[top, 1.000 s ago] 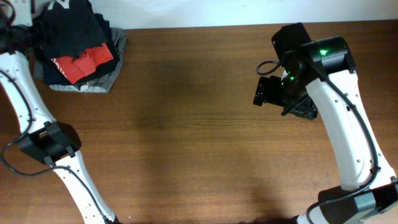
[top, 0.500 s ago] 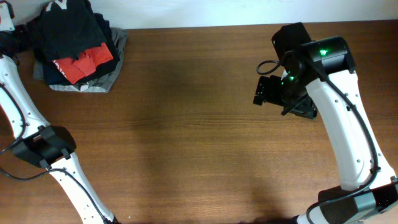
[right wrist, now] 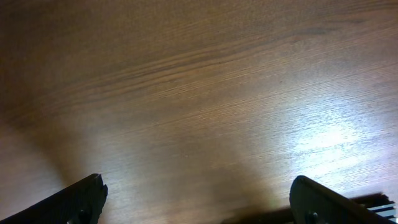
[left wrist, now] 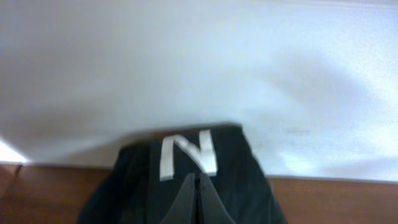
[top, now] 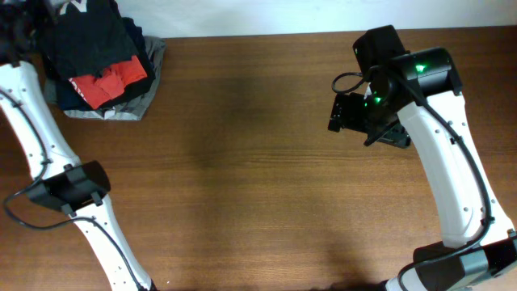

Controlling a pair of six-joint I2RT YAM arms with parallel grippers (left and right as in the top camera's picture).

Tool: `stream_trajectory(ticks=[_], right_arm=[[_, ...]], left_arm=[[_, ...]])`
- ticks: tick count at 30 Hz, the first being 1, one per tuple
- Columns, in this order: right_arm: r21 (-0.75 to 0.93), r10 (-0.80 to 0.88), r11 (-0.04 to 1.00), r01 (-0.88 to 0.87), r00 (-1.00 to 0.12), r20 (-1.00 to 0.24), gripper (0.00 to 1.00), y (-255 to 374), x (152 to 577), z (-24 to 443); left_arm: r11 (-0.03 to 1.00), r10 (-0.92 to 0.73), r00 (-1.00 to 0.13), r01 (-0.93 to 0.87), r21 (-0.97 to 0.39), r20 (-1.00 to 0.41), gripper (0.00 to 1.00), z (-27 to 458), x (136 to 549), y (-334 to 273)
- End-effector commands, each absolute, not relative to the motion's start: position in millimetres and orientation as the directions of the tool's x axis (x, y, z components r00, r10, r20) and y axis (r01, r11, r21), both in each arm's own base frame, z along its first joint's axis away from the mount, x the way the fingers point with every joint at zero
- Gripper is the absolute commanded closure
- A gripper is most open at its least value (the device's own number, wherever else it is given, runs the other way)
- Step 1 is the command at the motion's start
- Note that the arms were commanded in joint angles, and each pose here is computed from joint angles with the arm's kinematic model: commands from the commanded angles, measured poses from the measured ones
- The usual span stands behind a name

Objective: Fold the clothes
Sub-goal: 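Lower the bundle onto the stack and open the left gripper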

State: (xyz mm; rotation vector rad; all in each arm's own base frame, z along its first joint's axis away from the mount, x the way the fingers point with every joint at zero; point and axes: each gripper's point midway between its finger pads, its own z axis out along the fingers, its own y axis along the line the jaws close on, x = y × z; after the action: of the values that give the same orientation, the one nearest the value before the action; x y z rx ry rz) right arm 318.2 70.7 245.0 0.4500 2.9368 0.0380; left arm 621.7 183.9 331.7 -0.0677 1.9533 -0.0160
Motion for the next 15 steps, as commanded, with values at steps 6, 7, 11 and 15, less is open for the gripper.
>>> stream_trajectory(ticks=[6, 7, 11, 15], right_arm=[[0.035, 0.28, 0.96, 0.279, -0.942, -0.186, 0.01, 68, 313, 251], [0.032, 0.28, 0.96, 0.279, -0.943, -0.182, 0.01, 67, 311, 251], [0.03, 0.279, 0.96, 0.278, -0.944, -0.179, 0.01, 67, 311, 251], [0.023, 0.257, 0.966, 0.257, -0.951, -0.173, 0.01, 67, 309, 251]], left_arm=[[0.994, -0.036, -0.388, -0.109, 0.007, -0.921, 0.99, 282, 658, 185], [0.994, -0.04, -0.402, -0.107, 0.003, -0.915, 0.99, 271, 661, 185], [0.994, -0.061, -0.468, -0.109, -0.012, -0.882, 0.99, 215, 673, 189], [0.98, -0.083, -0.523, -0.197, 0.027, -0.848, 0.99, 156, 679, 213]])
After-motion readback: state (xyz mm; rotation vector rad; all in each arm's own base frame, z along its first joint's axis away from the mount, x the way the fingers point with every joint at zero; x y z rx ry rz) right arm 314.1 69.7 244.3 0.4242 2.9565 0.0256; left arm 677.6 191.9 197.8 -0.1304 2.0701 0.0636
